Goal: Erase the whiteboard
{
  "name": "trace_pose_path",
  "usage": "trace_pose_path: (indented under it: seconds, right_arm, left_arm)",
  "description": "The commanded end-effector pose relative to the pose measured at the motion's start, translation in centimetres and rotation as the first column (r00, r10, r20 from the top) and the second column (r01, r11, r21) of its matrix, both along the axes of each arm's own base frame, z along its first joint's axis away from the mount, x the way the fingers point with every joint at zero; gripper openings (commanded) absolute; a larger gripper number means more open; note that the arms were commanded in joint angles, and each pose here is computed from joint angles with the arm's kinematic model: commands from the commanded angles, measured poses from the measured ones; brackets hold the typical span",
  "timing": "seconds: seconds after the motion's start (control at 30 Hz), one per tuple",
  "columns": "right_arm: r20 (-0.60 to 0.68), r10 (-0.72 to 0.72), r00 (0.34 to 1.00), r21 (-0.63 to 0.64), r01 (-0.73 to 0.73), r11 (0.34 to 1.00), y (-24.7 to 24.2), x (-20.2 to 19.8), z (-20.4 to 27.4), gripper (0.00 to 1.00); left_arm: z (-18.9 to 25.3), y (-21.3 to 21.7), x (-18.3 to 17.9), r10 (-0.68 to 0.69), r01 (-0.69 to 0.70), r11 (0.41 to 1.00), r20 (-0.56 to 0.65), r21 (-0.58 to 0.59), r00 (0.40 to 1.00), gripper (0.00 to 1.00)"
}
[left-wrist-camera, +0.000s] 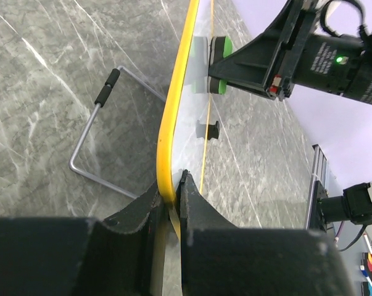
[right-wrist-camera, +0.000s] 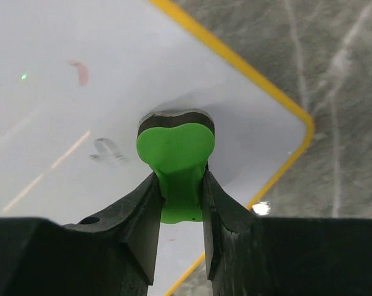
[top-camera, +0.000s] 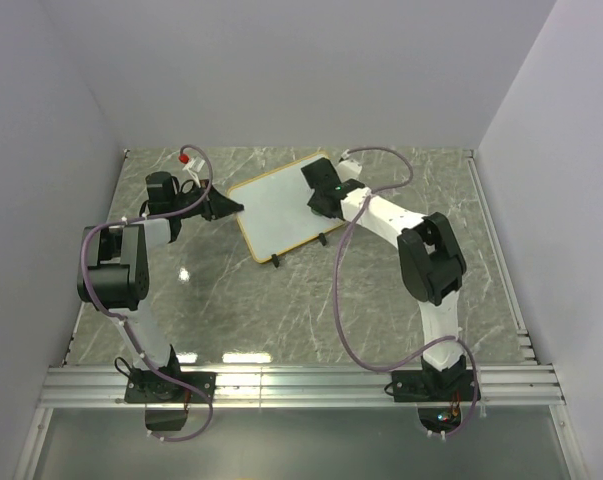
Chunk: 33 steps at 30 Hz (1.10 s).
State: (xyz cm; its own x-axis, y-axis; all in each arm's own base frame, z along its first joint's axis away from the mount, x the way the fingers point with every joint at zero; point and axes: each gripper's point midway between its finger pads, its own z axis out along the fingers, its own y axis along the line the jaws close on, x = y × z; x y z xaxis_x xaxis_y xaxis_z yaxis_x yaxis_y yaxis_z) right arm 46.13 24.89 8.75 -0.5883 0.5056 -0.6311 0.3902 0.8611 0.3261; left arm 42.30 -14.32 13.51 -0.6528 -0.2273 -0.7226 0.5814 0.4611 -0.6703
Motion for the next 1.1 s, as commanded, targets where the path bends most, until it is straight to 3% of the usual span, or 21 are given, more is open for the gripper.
trace_pose_path:
  seconds: [0.0,0.17,0.4,0.73,1.07]
  right_arm:
    - [0.082,0.047,0.996,0.124,-0.057,0.991,5.9,1.4,1.6,0.00]
    - [0.148,0.071,0.986,0.190,-0.099,0.977,8.9,3.8,4.1,0.00]
    - [0.175,0.091,0.980,0.144,-0.117,0.983,9.2,6.6,5.5,0.00]
    - [0.044,-0.021,0.999,0.096,0.017,0.995,1.4,2.5,-0.6,0.00]
    - [-0.006,-0.085,0.996,0.117,0.085,0.989,-1.9,0.6,-3.0,0.00]
  left_arm:
    - [-0.9,-1.0,-0.6,-0.052,0.048,0.997,0.056,0.066,0.997,0.00]
    - [-1.4,-1.0,-0.6,-0.051,0.047,0.996,0.047,0.077,0.998,0.00]
    - [-1.6,-0.9,-0.6,-0.053,0.049,0.995,0.043,0.087,0.998,0.00]
    - [-1.9,-0.8,-0.4,-0.051,0.048,0.994,0.036,0.097,0.998,0.00]
    - [-2.1,-0.8,-0.4,-0.053,0.050,0.994,0.030,0.100,0.998,0.00]
